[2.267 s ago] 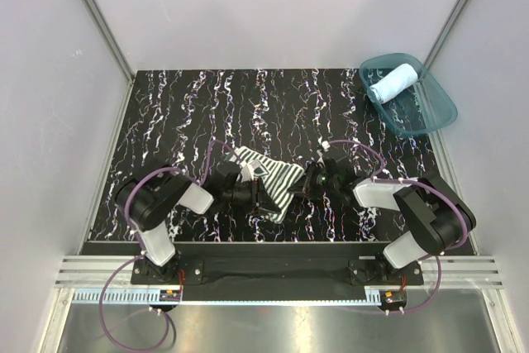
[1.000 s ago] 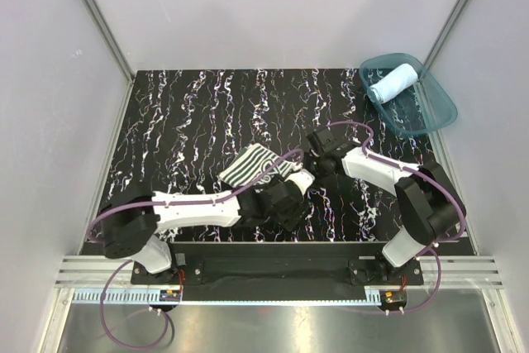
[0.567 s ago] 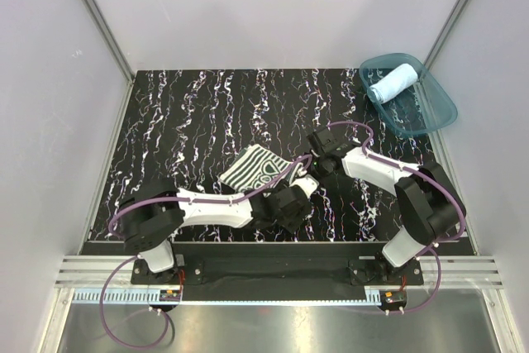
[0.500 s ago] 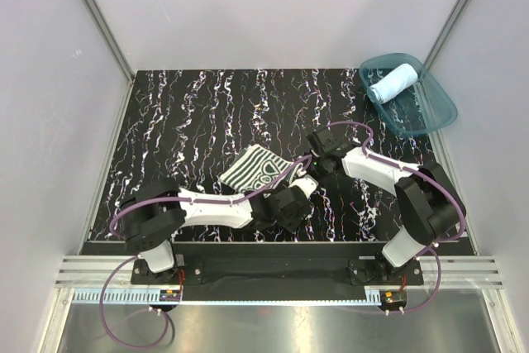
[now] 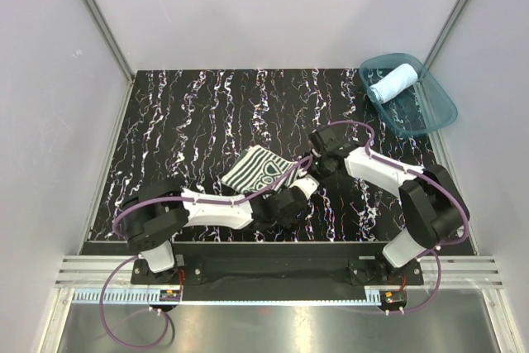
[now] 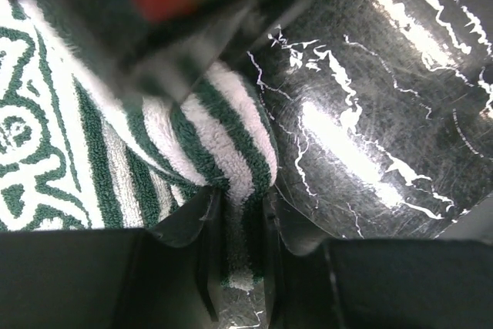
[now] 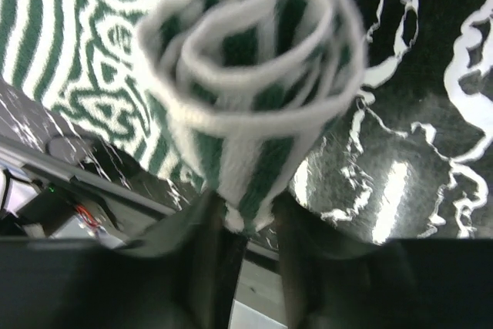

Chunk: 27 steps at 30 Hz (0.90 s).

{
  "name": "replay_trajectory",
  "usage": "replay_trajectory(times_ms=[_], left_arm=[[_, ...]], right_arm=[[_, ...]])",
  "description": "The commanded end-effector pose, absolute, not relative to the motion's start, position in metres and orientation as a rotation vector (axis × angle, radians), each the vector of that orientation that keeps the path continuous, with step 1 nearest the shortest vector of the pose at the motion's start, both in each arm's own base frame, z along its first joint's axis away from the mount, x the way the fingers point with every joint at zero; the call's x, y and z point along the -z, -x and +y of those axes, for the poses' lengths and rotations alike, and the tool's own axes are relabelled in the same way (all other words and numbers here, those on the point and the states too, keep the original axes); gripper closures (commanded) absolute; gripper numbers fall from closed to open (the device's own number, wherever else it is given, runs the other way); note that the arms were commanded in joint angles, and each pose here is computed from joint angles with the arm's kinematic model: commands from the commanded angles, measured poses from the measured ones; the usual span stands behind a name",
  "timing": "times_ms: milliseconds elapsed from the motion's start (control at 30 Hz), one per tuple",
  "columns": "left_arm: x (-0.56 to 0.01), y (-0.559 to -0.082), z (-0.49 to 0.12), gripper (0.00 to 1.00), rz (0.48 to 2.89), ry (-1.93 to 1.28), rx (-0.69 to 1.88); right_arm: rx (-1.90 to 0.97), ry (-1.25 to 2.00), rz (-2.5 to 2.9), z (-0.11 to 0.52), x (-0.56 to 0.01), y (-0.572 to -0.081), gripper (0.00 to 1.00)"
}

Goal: Roll the towels
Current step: Roll the towel

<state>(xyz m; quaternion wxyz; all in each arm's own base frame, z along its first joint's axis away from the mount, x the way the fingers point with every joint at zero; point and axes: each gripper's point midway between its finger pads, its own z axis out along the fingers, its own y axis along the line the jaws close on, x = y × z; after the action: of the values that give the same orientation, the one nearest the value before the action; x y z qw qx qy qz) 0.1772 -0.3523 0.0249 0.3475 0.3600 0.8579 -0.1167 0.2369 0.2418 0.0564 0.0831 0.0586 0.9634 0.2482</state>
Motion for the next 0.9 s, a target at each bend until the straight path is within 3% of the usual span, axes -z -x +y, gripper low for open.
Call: replay_trajectory(times_ms=[0,67,100,500,733,867], left_arm=[[-0.018,-0.169,-0.359,0.88,2.263,-0.941,0.423],[-0.016,-0.165,-0.353,0.87,2.294,-0.934,0.476],[-0.023,-0.165,-0.354,0.87,2.29,-0.907,0.523],[-0.038,-0.168,-0.338,0.84,2.383,-0.689,1.02],[-0.051,-0.178,-0.329,0.78,2.396,-0.531,1.373],[-0.06,-0.189,-0.321,0.75,2.387,-0.371,1.548]], right_arm=[[-0.831,-0.136,2.881,0.243,-0.088,-0.229,0.57],[-0.779,-0.153,2.872,0.231,-0.091,-0.235,0.41],[-0.769,-0.165,2.854,0.226,-0.096,-0.24,0.38],[-0.553,-0.328,2.657,0.159,-0.14,-0.264,0.3],[-1.028,-0.181,2.437,0.205,-0.178,-0.255,0.31],[-1.194,-0.164,2.406,0.22,-0.163,-0.246,0.31]])
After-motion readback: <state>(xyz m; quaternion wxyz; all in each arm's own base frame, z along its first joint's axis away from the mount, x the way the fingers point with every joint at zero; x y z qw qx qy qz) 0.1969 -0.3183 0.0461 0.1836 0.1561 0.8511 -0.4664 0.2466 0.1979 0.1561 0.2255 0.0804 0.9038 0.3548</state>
